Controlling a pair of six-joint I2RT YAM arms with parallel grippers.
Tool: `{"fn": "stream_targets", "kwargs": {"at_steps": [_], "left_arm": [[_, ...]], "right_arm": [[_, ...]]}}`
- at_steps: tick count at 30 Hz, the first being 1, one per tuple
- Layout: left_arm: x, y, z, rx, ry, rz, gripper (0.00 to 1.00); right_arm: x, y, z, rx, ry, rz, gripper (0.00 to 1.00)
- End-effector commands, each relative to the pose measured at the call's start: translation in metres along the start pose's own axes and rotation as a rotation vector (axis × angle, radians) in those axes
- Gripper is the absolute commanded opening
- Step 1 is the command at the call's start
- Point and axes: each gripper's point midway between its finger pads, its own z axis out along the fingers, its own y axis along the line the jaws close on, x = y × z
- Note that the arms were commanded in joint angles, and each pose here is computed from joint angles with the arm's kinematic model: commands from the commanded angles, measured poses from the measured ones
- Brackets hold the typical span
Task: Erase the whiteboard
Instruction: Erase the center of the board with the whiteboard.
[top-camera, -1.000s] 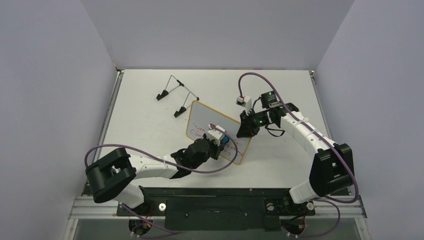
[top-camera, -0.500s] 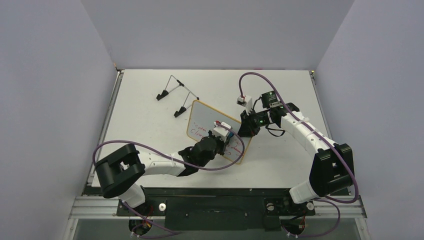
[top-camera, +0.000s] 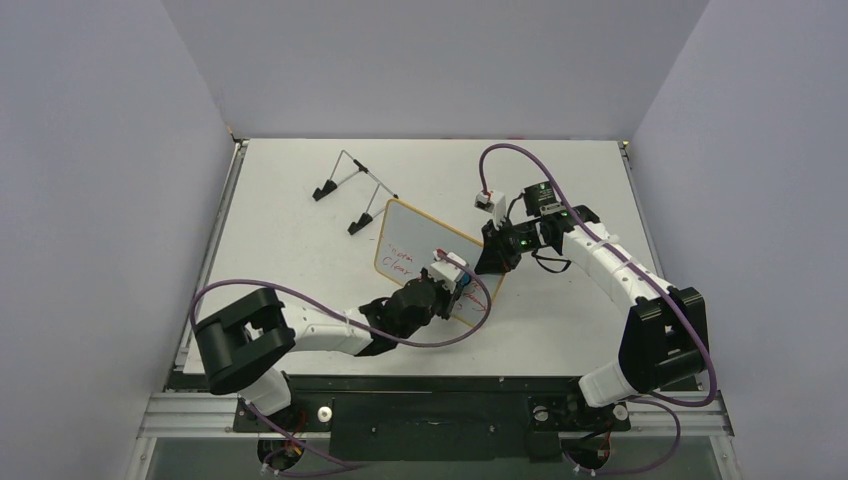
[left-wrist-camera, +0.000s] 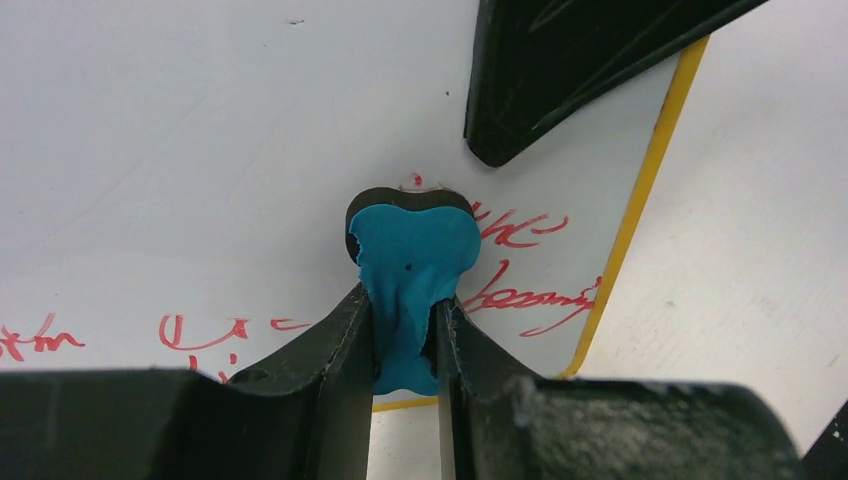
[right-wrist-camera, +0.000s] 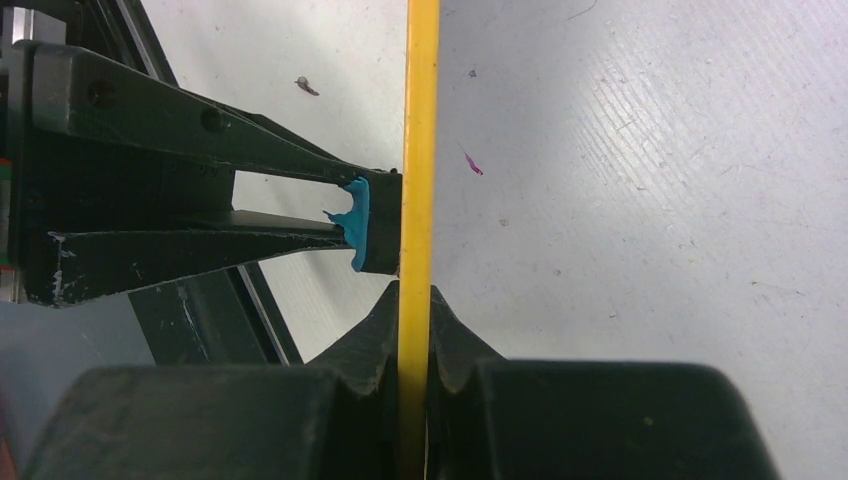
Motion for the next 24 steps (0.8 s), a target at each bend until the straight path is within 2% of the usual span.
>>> {"fn": "stream_targets", "kwargs": {"at_steps": [1,6,10,24], "left_arm": [[-0.027,-0.001,-0.002,0.040,-0.051,-0.054,0.00],[-0.055,0.004,0.001,0.055,-0.102,-0.074,0.00],[-0.056,-0.002,0.008,0.069,-0.095,-0.061,0.00],[0.009,-0.016,0.006,0.044,0.062,0.025,0.00]], "right_arm": [[-0.009,0.012,0.000,-0.040,-0.030,-0.060,0.00],[-0.010,0.013,-0.001,-0.040,-0.032,-0.062,0.00],[-0.010,0.013,-0.002,-0.041,-0.034,-0.063,0.00],[-0.010,0.013,-0.002,-0.042,-0.035,-0.061,0.00]]}}
